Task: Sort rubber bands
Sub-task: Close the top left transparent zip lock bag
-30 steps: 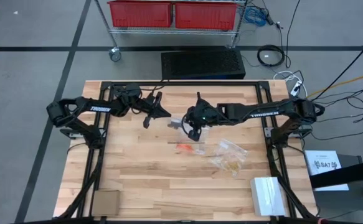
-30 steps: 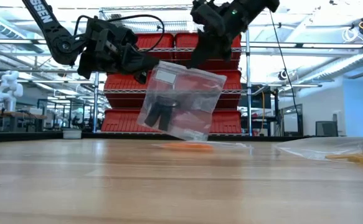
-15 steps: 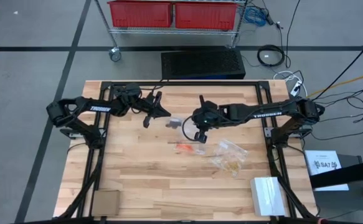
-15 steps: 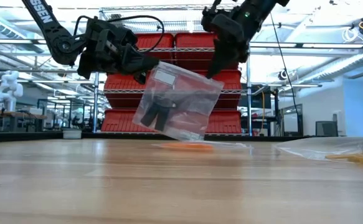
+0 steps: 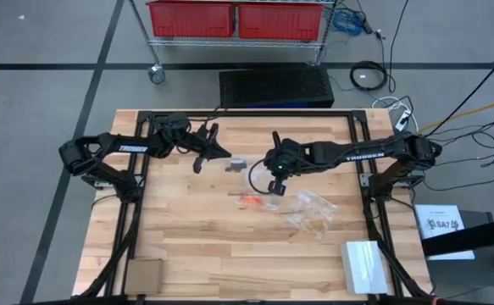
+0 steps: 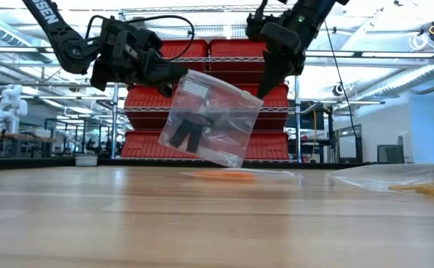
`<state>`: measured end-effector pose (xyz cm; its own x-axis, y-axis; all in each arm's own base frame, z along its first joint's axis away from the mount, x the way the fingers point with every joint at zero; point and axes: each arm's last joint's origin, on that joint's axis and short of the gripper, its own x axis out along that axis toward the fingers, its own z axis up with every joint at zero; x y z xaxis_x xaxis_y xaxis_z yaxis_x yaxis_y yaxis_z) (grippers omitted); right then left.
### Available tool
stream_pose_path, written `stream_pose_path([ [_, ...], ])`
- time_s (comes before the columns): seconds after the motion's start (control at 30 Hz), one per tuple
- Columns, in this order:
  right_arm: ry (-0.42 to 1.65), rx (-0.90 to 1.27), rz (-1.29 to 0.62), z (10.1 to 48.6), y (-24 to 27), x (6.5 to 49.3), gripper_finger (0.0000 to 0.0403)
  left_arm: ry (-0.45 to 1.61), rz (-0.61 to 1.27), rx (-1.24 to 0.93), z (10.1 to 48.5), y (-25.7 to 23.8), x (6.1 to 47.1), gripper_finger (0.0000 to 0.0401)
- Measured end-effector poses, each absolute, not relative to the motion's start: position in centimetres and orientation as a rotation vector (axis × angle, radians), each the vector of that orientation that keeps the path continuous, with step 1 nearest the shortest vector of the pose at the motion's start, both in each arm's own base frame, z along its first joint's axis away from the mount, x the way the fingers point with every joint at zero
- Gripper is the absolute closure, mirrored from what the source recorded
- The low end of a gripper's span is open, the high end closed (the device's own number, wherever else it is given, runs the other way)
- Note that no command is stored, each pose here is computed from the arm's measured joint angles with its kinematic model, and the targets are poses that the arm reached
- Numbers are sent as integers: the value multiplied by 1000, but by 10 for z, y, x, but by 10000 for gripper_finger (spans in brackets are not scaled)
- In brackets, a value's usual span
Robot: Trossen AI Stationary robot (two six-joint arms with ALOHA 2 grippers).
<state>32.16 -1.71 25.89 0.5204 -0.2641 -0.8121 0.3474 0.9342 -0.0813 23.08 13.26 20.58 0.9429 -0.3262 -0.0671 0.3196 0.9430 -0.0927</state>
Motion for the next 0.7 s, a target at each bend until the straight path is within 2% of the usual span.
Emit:
stream_pose_path([
  [0.13,935,31,-432,261,-14,321,370,88,-330,-81,205,133,231,400],
  [0.47,873,8,-402,265,-13,327,274,88,-329,-81,205,133,231,400],
  [0.6,863,6,-394,266,-13,328,258,88,-329,-80,205,133,231,400],
  [0.7,862,-6,-395,265,-14,329,265,88,-329,-80,205,133,231,400],
])
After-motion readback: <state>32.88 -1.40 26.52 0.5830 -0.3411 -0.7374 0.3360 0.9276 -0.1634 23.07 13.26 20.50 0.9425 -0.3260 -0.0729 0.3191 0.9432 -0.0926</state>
